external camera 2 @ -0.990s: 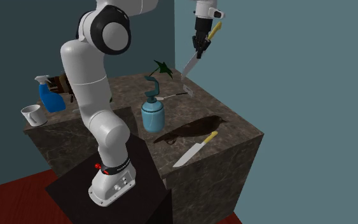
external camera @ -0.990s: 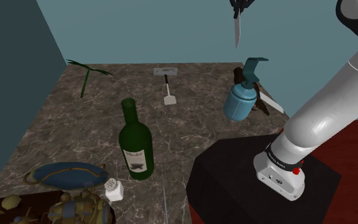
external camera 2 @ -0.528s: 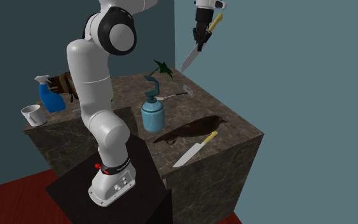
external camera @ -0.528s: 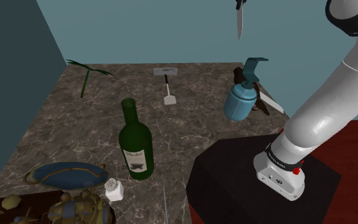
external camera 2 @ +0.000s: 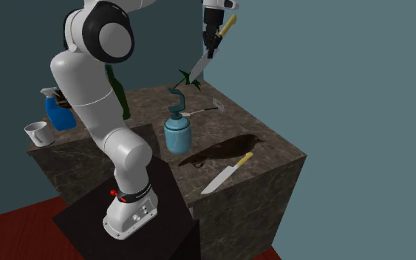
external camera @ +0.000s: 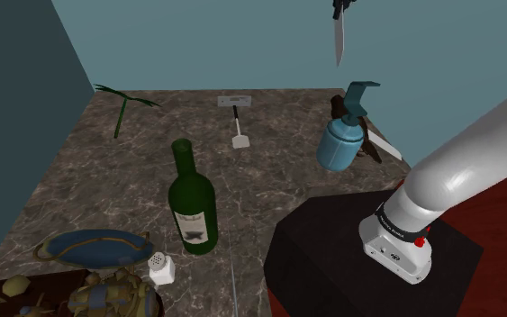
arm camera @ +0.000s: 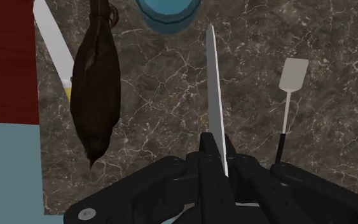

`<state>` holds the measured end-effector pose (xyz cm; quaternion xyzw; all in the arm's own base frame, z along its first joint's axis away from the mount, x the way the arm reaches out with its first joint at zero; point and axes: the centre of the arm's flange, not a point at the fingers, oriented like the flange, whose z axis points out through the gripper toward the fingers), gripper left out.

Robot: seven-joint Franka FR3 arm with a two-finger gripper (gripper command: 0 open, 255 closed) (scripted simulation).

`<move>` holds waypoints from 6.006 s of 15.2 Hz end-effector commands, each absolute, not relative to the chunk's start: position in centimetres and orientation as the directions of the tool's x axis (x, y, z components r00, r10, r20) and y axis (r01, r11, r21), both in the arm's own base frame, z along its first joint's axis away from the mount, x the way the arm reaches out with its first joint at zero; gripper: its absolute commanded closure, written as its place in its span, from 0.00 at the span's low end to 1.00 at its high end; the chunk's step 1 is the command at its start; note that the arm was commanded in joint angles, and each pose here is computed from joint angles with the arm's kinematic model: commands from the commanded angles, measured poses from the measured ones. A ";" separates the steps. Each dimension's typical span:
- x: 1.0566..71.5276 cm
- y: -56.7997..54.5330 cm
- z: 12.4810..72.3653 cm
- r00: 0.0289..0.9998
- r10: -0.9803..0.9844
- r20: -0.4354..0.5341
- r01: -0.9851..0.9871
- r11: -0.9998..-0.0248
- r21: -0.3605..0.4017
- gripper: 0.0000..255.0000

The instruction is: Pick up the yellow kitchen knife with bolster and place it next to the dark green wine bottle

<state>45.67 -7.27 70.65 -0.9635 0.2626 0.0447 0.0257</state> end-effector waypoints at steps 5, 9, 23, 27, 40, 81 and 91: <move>41.6 -0.4 70.7 0.858 -0.505 -0.100 -0.509 -0.860 -0.025 1.00; 38.9 4.2 70.7 0.858 -0.505 -0.100 -0.509 -0.860 -0.025 1.00; 29.3 19.9 70.7 0.858 -0.505 -0.100 -0.509 -0.860 -0.025 1.00; 26.5 24.5 70.7 0.858 -0.505 -0.100 -0.509 -0.860 -0.025 1.00; 17.6 39.1 70.7 0.858 -0.505 -0.100 -0.509 -0.860 -0.025 1.00; 15.0 43.5 51.2 0.858 -0.505 -0.100 -0.509 -0.860 -0.025 1.00; 15.0 43.5 45.9 0.858 -0.505 -0.100 -0.509 -0.860 -0.025 1.00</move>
